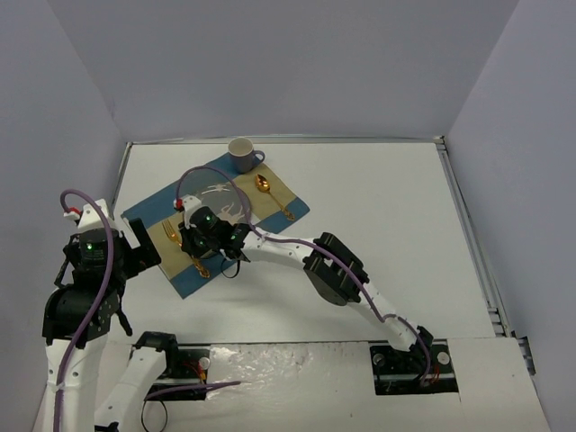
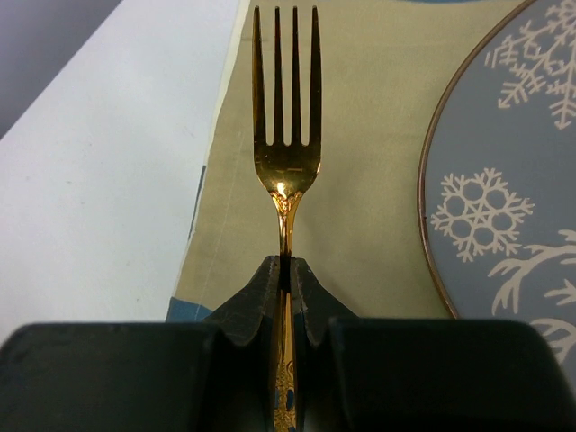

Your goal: Set the dinner table for one person

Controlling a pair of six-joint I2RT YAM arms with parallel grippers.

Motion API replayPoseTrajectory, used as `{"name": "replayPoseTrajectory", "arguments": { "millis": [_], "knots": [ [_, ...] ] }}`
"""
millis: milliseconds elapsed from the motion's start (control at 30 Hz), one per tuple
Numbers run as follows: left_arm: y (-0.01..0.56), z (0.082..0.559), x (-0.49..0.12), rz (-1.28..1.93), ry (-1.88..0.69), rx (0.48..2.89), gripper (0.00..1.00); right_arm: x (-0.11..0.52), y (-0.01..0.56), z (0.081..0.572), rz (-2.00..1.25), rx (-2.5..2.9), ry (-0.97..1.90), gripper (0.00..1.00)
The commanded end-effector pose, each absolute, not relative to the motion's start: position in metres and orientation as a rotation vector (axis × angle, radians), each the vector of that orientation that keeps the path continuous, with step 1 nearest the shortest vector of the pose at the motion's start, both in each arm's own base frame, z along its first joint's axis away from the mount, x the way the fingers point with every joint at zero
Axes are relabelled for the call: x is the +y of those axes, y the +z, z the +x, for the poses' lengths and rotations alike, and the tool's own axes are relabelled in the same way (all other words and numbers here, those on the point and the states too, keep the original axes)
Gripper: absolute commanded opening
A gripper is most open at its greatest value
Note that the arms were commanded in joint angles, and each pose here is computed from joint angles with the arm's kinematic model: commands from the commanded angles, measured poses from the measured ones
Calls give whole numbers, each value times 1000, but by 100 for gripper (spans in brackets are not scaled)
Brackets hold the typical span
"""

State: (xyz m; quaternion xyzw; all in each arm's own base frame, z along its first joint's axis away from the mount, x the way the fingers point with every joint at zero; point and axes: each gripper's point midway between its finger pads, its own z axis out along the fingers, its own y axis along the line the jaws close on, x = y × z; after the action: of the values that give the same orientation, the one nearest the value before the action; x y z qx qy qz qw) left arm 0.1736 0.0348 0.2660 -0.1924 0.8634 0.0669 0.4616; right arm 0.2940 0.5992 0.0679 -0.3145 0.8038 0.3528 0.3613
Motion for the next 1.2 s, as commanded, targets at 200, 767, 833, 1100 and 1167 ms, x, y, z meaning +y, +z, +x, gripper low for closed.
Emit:
{"name": "replayPoseTrajectory", "arguments": {
  "millis": [200,767,833,1100,1167],
  "knots": [
    [273,183,34,-490,143,2086,97,629,106,297,-775,1920,1026,0],
    [273,183,33,-485,140,2088,97,635,92,299,-699,1953,1061,0],
    [274,183,33,-485,141,2085,97,636,87,298,-703,1959,1061,1],
    [273,183,33,-485,141,2087,97,638,77,295,-721,1969,1068,5],
    [273,183,33,-485,141,2086,97,638,75,294,-717,1972,1069,5]
  ]
}}
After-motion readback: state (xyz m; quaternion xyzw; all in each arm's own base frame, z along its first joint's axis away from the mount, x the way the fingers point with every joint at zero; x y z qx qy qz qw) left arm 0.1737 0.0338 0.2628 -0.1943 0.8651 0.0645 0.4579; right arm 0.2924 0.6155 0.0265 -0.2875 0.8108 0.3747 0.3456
